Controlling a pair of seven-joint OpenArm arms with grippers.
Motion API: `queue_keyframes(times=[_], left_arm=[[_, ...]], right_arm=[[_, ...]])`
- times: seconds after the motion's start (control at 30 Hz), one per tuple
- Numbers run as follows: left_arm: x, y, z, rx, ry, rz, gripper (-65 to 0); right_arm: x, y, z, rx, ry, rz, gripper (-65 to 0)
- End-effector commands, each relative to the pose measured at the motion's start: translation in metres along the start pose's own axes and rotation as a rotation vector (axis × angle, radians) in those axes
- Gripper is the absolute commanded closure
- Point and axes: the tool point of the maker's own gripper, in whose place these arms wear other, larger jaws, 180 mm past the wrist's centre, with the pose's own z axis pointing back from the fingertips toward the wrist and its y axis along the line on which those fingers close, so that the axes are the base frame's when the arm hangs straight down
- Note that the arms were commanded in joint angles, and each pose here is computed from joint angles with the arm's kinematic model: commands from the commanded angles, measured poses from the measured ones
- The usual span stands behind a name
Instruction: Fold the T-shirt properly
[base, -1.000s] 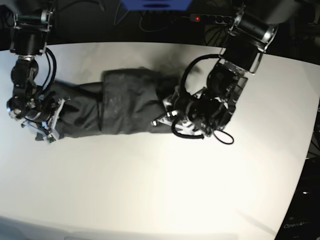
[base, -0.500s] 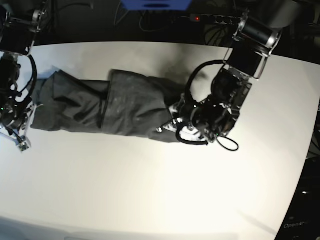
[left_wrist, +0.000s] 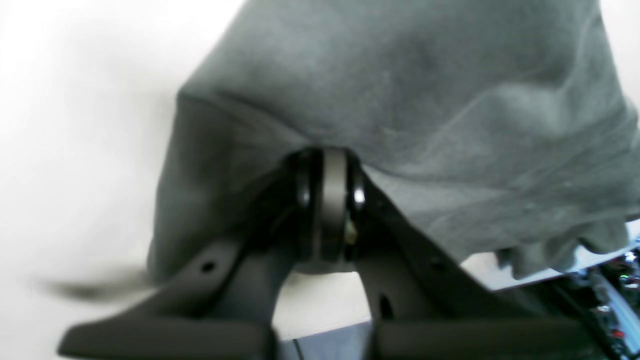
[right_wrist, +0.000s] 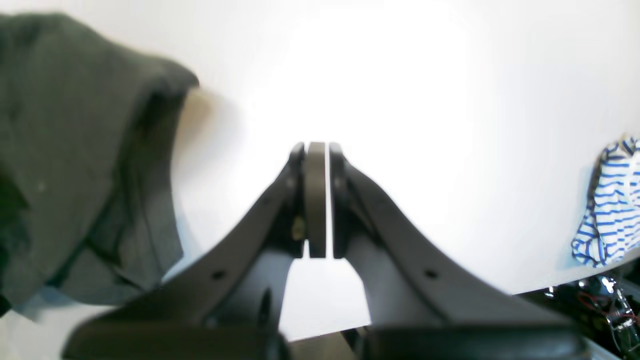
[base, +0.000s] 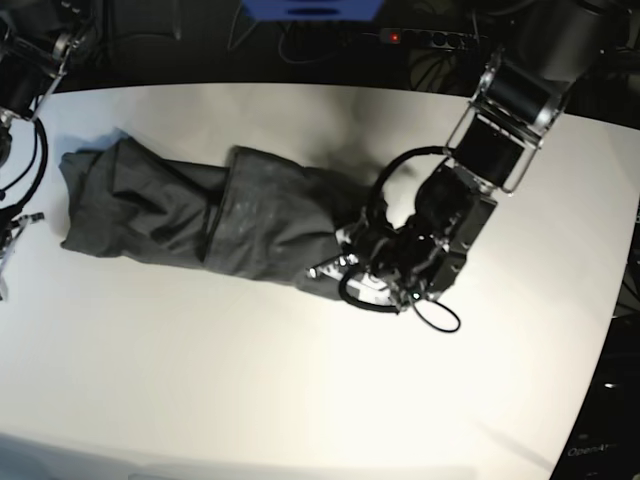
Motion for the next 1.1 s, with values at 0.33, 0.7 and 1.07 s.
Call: queue_keyframes(times=[0.33,0.7,1.07], left_arm=[[0.017,0.034,-0.002,0.098,-0.091,0.01,-3.4],[0.003,0.055,-0.01,0.125,-0.058,0.035,-3.4],[0.004,0.057,-0.009,0.131,-0.064,0.032,-3.4]], right_arm=[[0.011,0.025,-0.03,0.325,0.024,-0.221,-0.3],[0.032,0.047,-0.023,0.481,-0.02,-0.28,-7.3],[-0.009,0.045,-0.029,0.554,-0.038,-0.521,-38.2]])
